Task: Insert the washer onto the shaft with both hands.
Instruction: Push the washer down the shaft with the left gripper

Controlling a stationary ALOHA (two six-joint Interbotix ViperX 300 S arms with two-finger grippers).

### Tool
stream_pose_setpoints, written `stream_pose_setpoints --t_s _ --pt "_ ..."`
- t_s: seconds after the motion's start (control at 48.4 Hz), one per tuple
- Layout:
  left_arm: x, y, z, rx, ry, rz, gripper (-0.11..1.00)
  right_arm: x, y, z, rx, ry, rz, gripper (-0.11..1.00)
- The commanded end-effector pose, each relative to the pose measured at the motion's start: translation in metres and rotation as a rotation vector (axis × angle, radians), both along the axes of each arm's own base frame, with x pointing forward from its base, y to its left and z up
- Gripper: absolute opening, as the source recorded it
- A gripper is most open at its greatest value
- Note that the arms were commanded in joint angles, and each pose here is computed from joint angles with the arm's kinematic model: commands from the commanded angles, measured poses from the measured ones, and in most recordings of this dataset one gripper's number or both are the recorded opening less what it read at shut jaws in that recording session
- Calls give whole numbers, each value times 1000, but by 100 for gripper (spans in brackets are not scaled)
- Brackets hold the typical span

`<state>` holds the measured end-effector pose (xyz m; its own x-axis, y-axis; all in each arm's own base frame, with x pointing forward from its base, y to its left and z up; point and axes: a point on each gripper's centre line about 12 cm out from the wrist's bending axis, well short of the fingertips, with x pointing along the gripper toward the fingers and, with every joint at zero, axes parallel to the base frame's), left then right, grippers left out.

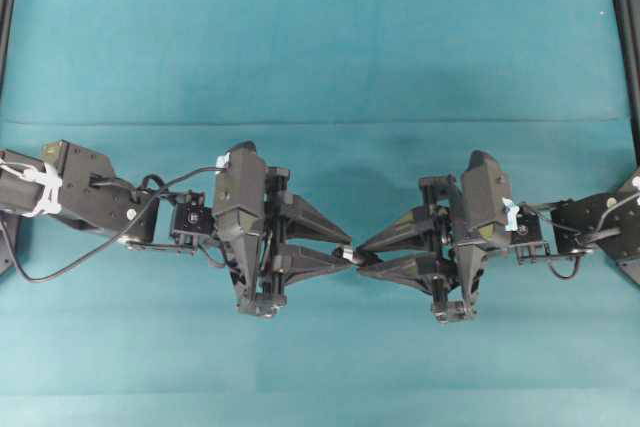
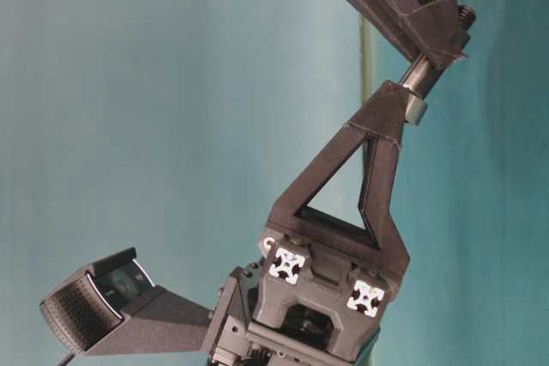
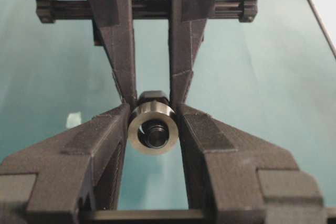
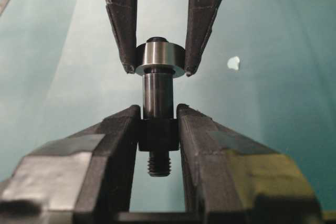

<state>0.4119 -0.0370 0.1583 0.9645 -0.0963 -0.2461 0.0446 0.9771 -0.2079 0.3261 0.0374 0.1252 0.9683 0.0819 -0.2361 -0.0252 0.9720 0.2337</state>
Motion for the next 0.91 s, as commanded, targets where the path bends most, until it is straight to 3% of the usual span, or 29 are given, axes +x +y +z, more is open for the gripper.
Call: stream_pose_setpoints --t_s 0.0,0.227,0.889 --pt "4 0 5 -1 -17 0 37 4 1 7 11 -30 0 0" --pt "9 -2 -1 17 57 -4 37 5 1 7 11 -34 -1 0" --pt "19 -1 5 21 33 -2 37 7 2 5 7 -15 3 0"
